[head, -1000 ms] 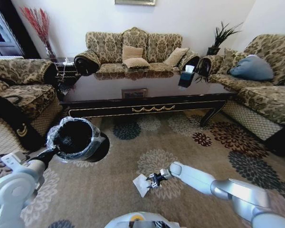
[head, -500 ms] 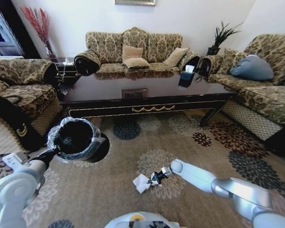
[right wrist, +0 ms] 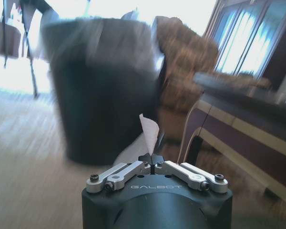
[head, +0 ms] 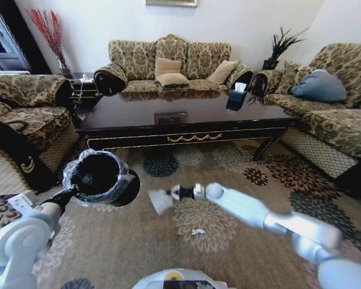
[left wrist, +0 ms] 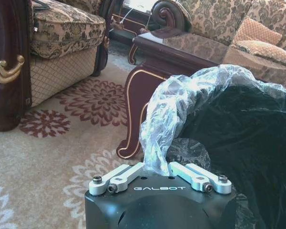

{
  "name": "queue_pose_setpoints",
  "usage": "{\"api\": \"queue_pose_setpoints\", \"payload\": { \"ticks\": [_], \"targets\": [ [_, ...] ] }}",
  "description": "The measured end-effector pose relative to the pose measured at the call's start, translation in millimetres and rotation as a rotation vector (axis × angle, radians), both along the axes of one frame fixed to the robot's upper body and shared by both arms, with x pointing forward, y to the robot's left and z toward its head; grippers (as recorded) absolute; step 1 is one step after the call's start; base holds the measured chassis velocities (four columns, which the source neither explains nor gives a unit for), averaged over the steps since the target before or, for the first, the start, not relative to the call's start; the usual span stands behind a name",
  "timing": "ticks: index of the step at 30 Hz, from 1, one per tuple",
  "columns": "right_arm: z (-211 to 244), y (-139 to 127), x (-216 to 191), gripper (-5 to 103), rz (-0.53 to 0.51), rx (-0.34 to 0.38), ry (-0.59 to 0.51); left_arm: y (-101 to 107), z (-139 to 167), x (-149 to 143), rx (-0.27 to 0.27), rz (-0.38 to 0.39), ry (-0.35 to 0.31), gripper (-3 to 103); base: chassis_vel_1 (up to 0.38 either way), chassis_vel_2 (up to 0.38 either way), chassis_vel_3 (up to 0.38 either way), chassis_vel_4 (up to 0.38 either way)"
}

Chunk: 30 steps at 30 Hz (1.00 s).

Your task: Move to the front of the table and pick up the trash from the floor, then place it into the trash bin.

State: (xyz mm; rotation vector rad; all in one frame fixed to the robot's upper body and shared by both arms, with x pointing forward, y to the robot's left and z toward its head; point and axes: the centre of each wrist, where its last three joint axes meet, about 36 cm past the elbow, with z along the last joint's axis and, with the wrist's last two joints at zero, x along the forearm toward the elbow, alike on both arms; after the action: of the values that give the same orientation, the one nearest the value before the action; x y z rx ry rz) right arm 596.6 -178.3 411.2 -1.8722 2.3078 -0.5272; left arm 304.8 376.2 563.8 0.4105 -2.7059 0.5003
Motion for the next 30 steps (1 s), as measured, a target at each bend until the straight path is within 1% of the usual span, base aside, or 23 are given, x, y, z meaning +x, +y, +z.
{"api": "queue_pose_setpoints", "payload": {
  "ticks": [4,5,8,9,10,11,13,14,15,16,18,19,20,24,25,28,30],
  "targets": [
    [55,21,2,0,0.000,0.103,-0.025,1,-4,2,-0.002,-0.002,0.009,2,0.000,0.000,0.000,0.000],
    [55,21,2,0,0.000,0.103,-0.025,1,-4,2,-0.002,-0.002,0.009,2,0.000,0.000,0.000,0.000],
    [106,46,3,0,-0.007,0.197,-0.054,3,-8,5,-0.007,0.000,0.020,2,0.000,0.000,0.000,0.000],
    [106,46,3,0,-0.007,0.197,-0.054,3,-8,5,-0.007,0.000,0.020,2,0.000,0.000,0.000,0.000],
    [122,56,4,0,-0.005,0.224,-0.063,3,-9,5,-0.009,0.000,0.022,2,0.000,0.000,0.000,0.000],
    [129,61,4,0,-0.001,0.234,-0.066,3,-9,6,-0.009,-0.001,0.023,2,0.000,0.000,0.000,0.000],
    [157,86,6,0,0.026,0.271,-0.080,2,-10,6,-0.012,-0.005,0.024,2,0.000,0.000,0.000,0.000],
    [166,96,5,0,0.039,0.280,-0.086,2,-10,6,-0.012,-0.005,0.023,2,0.000,0.000,0.000,0.000],
    [166,96,5,0,0.039,0.280,-0.086,2,-10,6,-0.012,-0.005,0.023,2,0.000,0.000,0.000,0.000],
    [171,103,5,0,0.050,0.284,-0.090,2,-10,6,-0.013,-0.005,0.023,2,0.000,0.000,0.000,0.000],
    [186,130,-1,0,0.095,0.297,-0.101,3,-9,7,-0.013,-0.006,0.021,2,0.000,0.000,0.000,0.000],
    [189,139,-4,0,0.112,0.299,-0.101,3,-9,7,-0.012,-0.006,0.020,2,0.000,0.000,0.000,0.000],
    [189,139,-4,0,0.112,0.299,-0.101,3,-9,7,-0.012,-0.006,0.020,2,0.000,0.000,0.000,0.000],
    [196,171,-23,0,0.189,0.283,-0.093,5,-7,7,-0.011,-0.005,0.017,2,0.000,0.000,0.000,0.000],
    [196,171,-23,0,0.189,0.283,-0.093,5,-7,7,-0.011,-0.005,0.017,2,0.000,0.000,0.000,0.000],
    [191,185,-34,0,0.224,0.270,-0.083,5,-7,7,-0.012,-0.004,0.015,2,0.000,0.000,0.000,0.000],
    [188,188,-36,0,0.230,0.264,-0.079,5,-7,6,-0.012,-0.003,0.015,2,0.000,0.000,0.000,0.000]
  ]
}}
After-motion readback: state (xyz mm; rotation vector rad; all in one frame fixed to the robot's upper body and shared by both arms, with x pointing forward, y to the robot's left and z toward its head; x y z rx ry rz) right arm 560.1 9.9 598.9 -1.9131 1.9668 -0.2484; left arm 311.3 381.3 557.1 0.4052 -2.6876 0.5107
